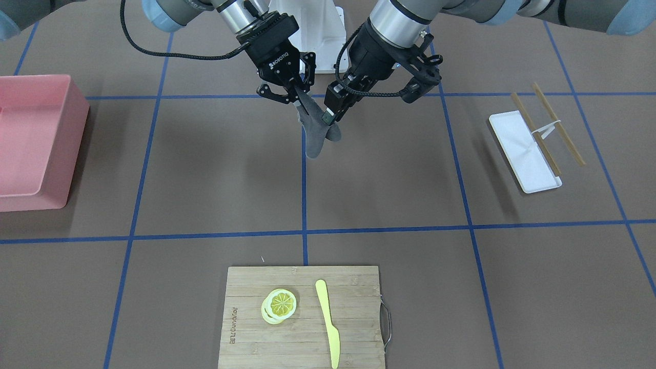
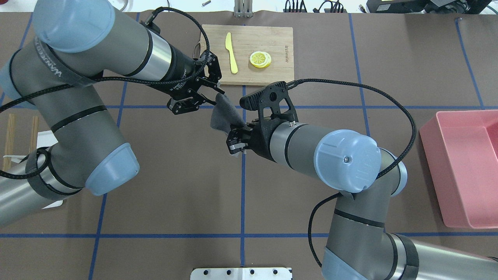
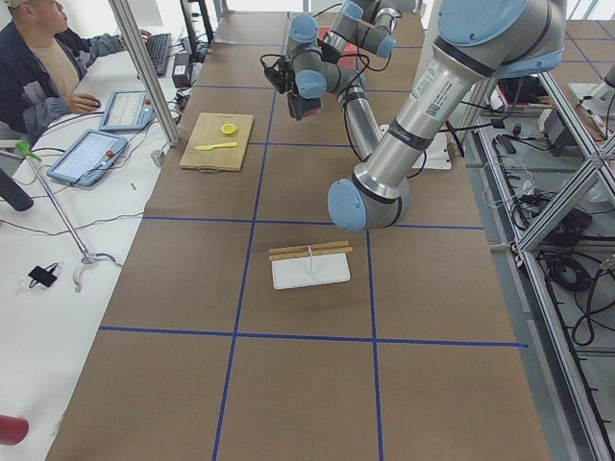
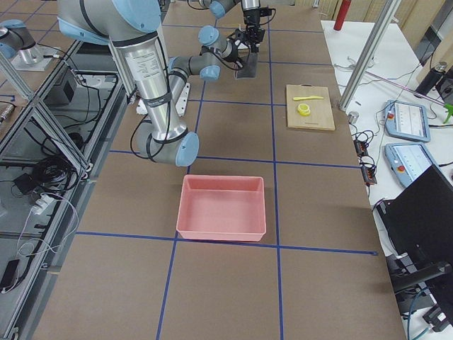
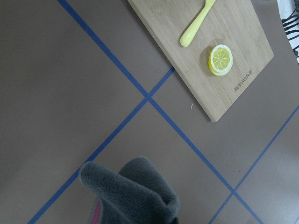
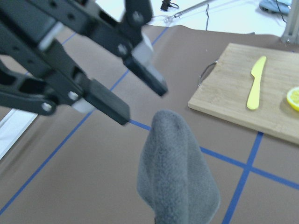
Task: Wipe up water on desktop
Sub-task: 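Open the left gripper and withdraw it while the right gripper lowers the cloth, then wipe the cloth across the table surface with the right gripper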
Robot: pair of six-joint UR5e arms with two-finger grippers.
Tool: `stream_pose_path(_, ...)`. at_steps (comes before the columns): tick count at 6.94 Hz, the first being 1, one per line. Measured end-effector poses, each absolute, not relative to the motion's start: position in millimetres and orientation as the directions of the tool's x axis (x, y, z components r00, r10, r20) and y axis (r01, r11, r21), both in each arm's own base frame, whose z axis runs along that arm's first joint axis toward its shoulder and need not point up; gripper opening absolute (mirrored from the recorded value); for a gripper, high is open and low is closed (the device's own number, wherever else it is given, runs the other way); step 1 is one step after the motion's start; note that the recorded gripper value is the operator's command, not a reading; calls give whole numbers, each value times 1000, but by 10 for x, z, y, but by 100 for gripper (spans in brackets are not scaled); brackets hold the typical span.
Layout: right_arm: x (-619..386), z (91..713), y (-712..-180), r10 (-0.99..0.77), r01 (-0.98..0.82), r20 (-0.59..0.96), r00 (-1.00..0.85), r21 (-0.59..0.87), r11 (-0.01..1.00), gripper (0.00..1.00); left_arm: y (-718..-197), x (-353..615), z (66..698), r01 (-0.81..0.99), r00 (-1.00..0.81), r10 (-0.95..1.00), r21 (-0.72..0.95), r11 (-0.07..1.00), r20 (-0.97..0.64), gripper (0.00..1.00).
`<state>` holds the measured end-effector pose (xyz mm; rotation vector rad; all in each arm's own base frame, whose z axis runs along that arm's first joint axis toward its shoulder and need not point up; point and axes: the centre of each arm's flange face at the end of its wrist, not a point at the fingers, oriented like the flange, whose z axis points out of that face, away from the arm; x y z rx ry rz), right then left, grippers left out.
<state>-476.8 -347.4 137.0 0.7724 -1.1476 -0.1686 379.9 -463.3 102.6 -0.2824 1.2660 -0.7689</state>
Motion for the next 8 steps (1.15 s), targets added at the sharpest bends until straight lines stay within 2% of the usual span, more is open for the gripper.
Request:
stream_pose_path(2, -4958, 1629, -3223, -257, -259, 853, 454, 403, 878, 0, -4992, 3288, 1297, 447, 71, -649, -558, 699, -757, 97)
stream_pose_path(3, -5042, 1763, -3099, -150, -252, 852, 501, 310, 917, 0, -5169, 2998, 1508, 486, 104, -601, -486, 726, -793, 97)
stream_pose_path(5, -5069, 2184, -2939, -50, -204, 790, 610, 218, 954, 0, -5366, 2616, 1991, 521, 227, -491, -321, 791, -841, 97)
stream_pose_path(8, -4345, 3462, -3114, 82, -106, 676, 732, -7, 994, 0, -5564, 2408, 2346, 520, 347, -425, -205, 829, -836, 97)
